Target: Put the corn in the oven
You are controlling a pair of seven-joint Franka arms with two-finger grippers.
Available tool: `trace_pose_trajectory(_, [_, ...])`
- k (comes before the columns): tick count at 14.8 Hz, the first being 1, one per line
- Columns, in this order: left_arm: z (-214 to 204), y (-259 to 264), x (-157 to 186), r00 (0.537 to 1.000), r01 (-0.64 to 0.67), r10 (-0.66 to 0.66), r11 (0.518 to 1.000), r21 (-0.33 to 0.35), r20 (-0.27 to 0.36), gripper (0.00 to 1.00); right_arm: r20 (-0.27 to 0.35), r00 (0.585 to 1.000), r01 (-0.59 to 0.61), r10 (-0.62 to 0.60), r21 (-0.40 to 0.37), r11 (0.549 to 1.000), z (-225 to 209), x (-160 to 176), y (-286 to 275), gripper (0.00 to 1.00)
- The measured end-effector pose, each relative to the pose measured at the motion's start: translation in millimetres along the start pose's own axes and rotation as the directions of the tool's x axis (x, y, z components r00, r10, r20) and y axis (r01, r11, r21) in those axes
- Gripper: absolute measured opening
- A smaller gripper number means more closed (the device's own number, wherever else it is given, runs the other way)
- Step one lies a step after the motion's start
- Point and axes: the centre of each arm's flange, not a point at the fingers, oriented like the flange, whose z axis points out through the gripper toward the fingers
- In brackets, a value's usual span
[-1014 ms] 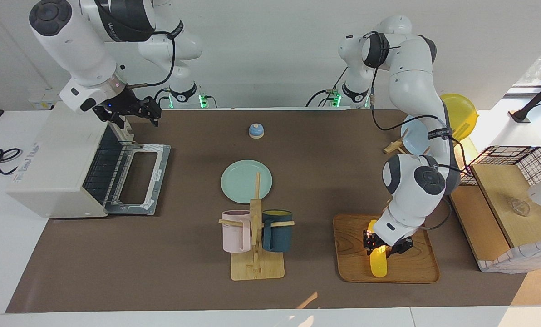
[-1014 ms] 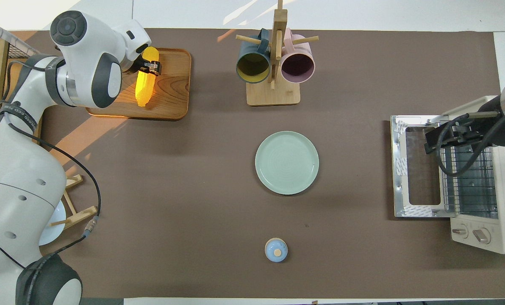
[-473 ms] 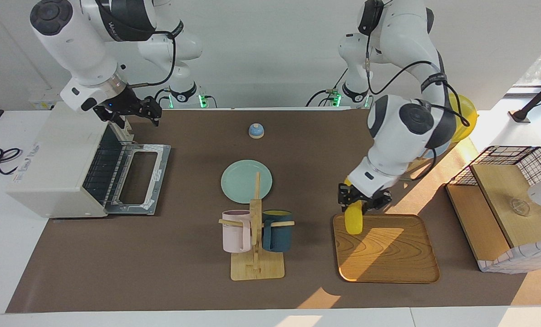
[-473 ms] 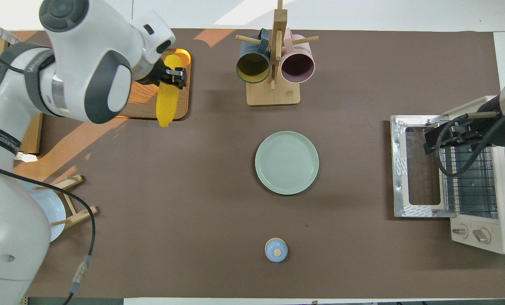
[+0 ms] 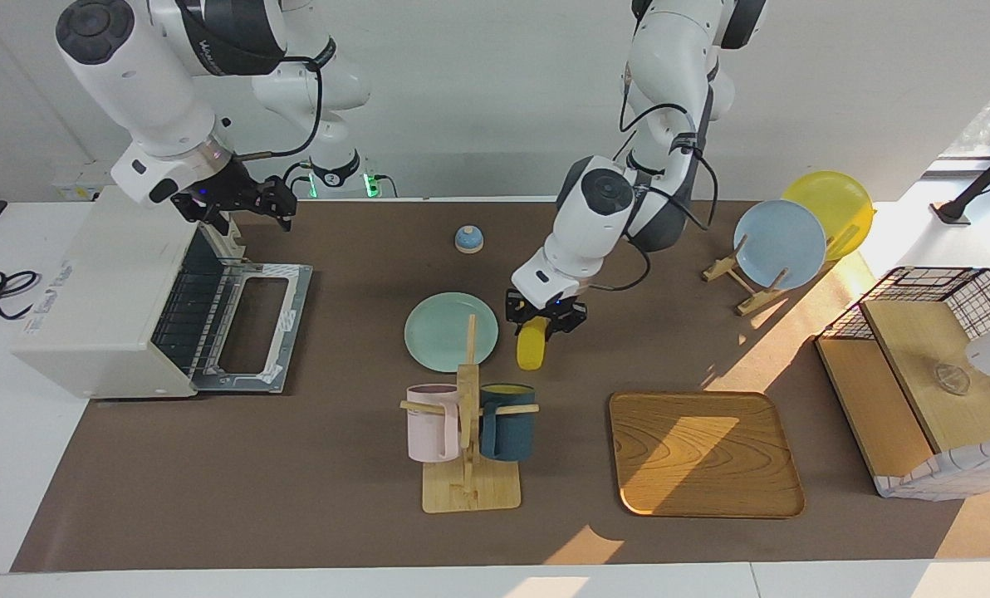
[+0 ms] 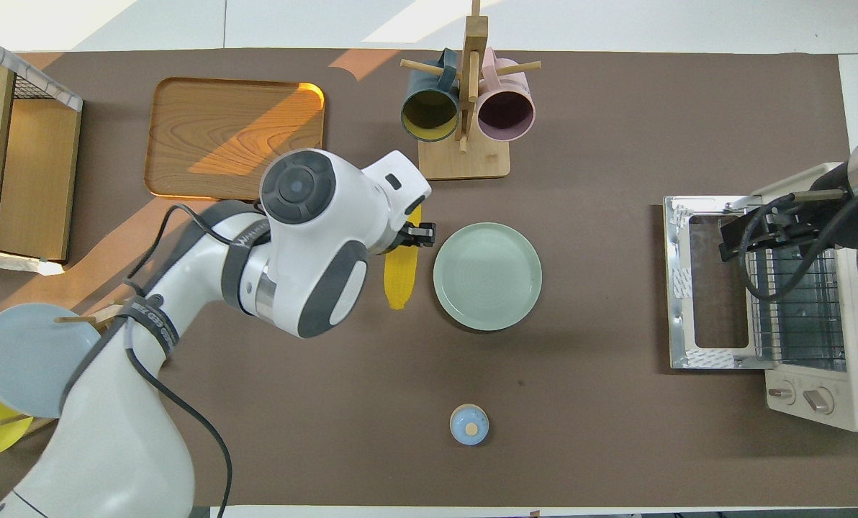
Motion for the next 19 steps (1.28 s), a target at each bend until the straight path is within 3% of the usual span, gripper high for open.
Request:
trace_pose_trajectory(5, [57, 80, -57, 0.998, 0.006, -0.010, 0.998, -0.060, -0.070, 0.53, 0.000, 1.000, 0.004, -0.004, -0.001, 1.000, 0, 0, -2, 1.00])
trace_pose_trajectory(13, [80, 88, -61, 0.995, 0.002, -0.010, 0.997, -0.081, -0.102, 0.53, 0.000, 1.000, 0.005, -0.005, -0.001, 1.000, 0, 0, -3, 1.00])
trace_pose_trajectory(14, [80, 88, -61, 0.995, 0.007, -0.015, 0.997, -0.081, -0.102, 0.58, 0.000, 1.000, 0.005, -0.005, -0.001, 1.000, 0, 0, -3, 1.00])
trace_pose_trajectory(18, [72, 86, -51, 0.992, 0.037, -0.048, 0.995, -0.089, -0.118, 1.00, 0.000, 1.000, 0.008, -0.008, -0.001, 1.000, 0, 0, -4, 1.00])
trace_pose_trajectory(19, [67, 85, -44, 0.991, 0.043, -0.054, 0.995, -0.090, -0.123, 1.00, 0.000, 1.000, 0.008, -0.008, -0.001, 1.000, 0, 0, -5, 1.00])
